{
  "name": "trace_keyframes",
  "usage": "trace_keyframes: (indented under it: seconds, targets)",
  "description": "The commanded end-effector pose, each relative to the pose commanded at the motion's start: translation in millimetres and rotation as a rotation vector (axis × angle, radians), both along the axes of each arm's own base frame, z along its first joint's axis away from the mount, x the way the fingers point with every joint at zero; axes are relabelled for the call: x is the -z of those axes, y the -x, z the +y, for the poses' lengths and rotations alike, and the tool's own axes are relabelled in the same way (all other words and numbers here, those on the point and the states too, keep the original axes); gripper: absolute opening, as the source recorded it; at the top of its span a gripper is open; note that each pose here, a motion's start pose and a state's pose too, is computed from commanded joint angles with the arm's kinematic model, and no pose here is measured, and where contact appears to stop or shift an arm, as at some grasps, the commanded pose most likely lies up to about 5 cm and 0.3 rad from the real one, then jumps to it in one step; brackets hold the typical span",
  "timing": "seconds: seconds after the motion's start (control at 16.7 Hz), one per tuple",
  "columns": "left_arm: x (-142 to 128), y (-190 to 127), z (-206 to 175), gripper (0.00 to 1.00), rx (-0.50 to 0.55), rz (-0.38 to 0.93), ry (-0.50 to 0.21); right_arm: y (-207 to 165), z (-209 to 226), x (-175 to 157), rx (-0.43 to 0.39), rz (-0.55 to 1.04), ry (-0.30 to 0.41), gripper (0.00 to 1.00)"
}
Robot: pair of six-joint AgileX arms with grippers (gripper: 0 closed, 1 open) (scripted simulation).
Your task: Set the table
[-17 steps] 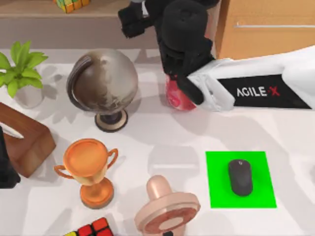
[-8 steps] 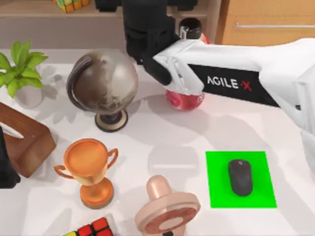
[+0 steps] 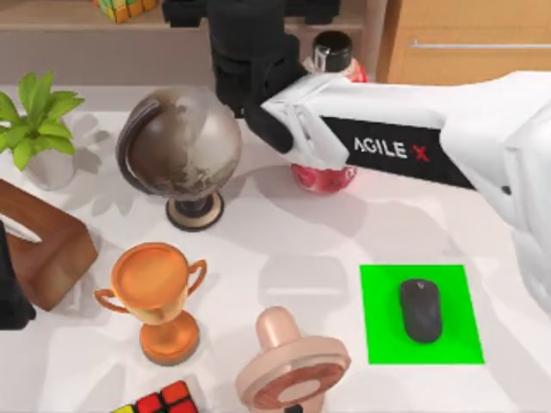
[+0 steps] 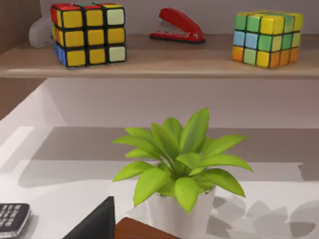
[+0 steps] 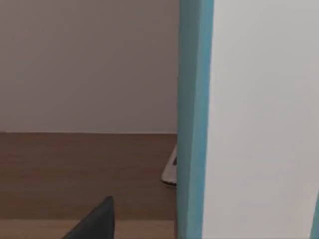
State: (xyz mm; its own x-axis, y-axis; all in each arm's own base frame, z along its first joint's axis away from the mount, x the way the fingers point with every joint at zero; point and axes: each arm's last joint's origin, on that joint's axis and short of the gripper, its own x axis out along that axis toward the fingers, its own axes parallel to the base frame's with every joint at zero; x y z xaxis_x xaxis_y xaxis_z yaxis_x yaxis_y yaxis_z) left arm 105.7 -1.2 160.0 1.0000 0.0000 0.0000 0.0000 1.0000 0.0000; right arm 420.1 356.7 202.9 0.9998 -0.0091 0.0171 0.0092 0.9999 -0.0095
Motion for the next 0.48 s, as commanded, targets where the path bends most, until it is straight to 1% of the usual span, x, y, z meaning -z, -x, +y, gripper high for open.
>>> trace_keyframes:
  seconds: [0.24, 0.48]
  targets:
    - [0.0, 0.0, 0.0, 1.00, 0.000, 0.000, 0.000, -9.9, 2.5, 8.4, -0.006, -0.022, -0.011, 1.00]
    - [0.0, 0.0, 0.0, 1.00, 0.000, 0.000, 0.000, -14.3, 3.6, 6.1, -0.005, 0.008, 0.007, 1.00]
